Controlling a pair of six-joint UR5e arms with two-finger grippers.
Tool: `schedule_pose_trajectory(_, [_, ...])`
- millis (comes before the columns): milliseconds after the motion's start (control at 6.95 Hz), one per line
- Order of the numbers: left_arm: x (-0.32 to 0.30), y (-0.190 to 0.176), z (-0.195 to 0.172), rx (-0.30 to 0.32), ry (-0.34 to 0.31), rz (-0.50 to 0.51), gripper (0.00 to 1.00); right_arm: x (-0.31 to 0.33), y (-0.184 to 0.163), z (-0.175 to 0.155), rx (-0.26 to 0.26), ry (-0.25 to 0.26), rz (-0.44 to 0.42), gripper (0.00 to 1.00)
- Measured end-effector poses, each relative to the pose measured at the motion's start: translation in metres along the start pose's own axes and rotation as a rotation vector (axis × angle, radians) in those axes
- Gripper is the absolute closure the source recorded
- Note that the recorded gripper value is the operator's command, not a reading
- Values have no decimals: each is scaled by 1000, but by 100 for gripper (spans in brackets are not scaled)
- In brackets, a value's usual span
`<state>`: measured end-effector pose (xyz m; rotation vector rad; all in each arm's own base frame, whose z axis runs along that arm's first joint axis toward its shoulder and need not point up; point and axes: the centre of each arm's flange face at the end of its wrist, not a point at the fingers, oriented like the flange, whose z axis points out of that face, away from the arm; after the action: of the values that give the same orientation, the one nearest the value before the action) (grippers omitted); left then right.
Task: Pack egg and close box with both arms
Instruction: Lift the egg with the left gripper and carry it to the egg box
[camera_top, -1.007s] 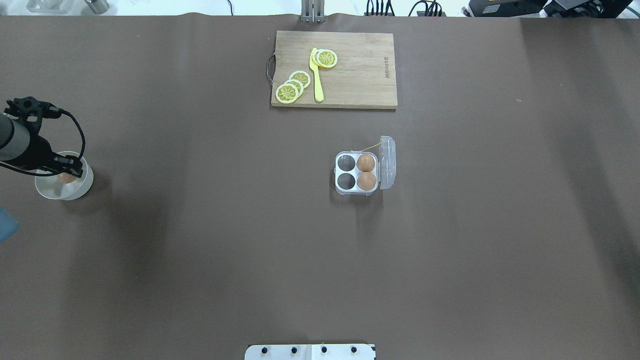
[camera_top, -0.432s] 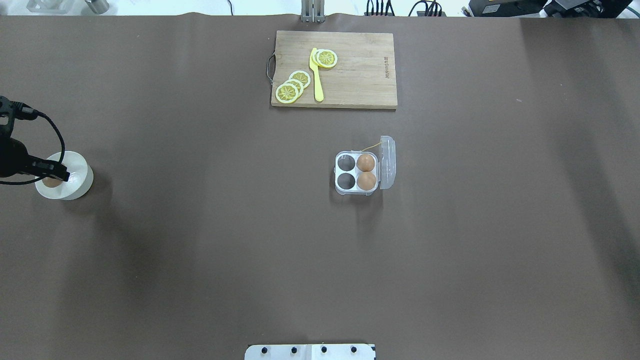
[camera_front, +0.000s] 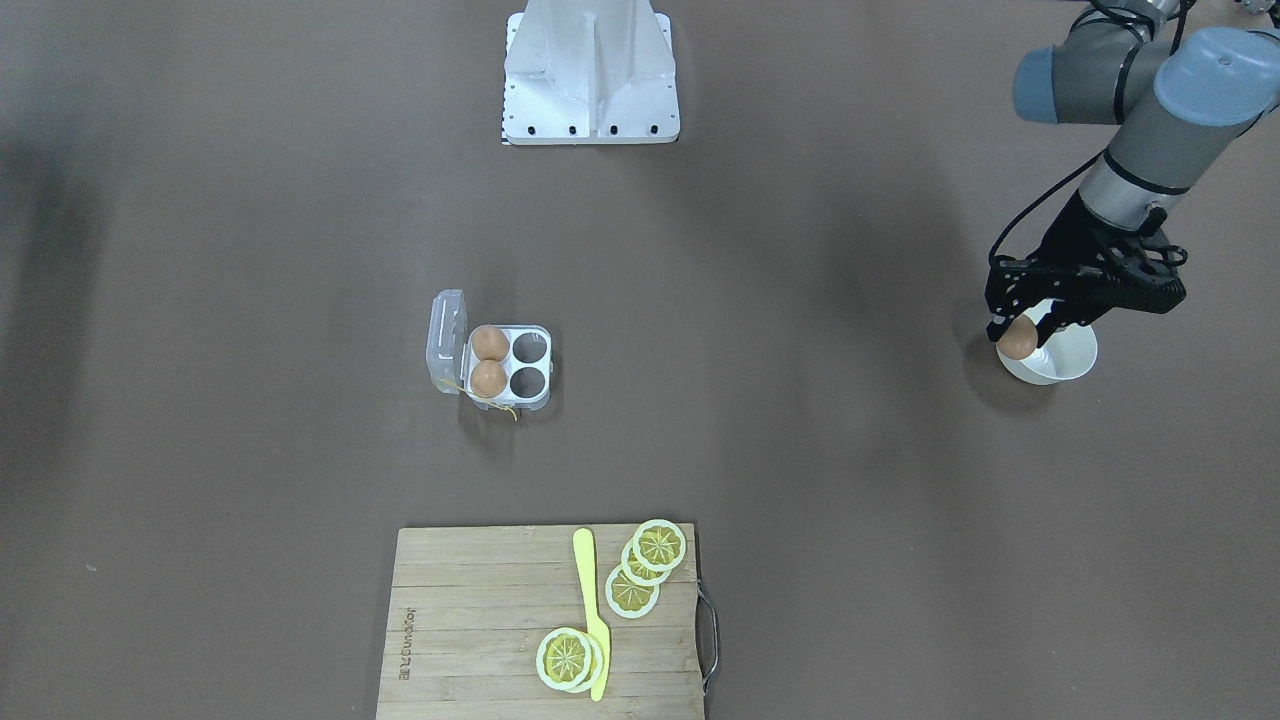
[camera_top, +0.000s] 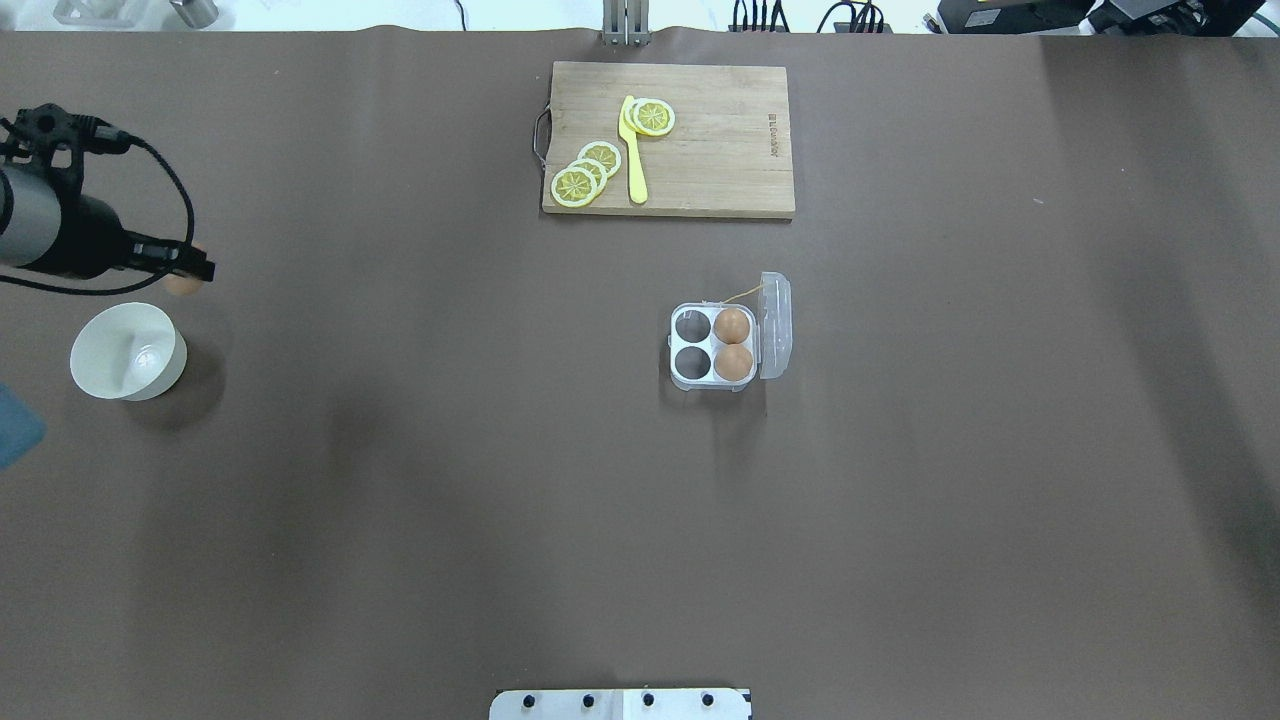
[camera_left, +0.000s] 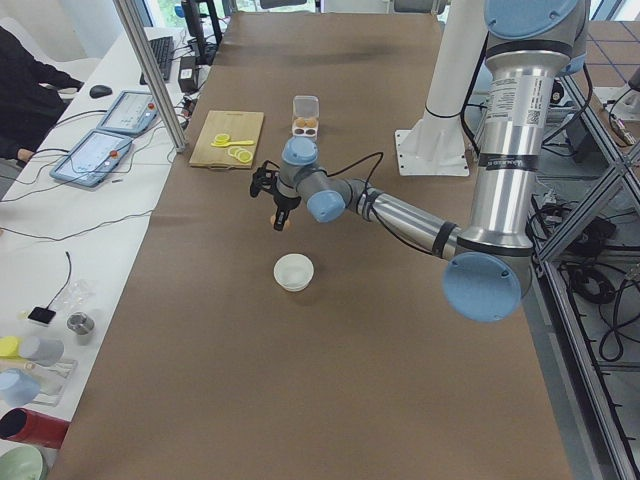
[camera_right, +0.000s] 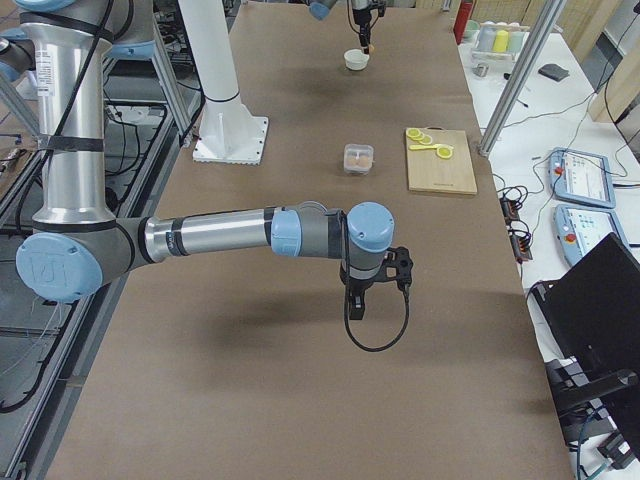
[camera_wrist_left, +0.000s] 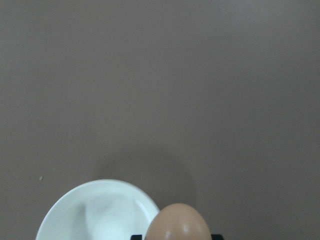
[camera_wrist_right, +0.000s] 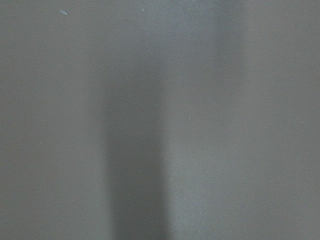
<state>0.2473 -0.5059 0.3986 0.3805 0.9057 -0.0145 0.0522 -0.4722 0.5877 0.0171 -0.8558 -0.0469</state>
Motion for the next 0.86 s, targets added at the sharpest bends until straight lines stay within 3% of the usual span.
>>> schedule_pose_trajectory(288, [116,-36,-18,139,107,-104,100,-9,-3,-8,19,4,-24,0])
schedule_pose_trajectory(575, [252,20,31,250,130,-90,100,-16,-1,-14,31,0,-34,0])
schedule_pose_trajectory(863, [338,70,73,296,148,-133,100,-19,-2,-16,36,-1,-29,0])
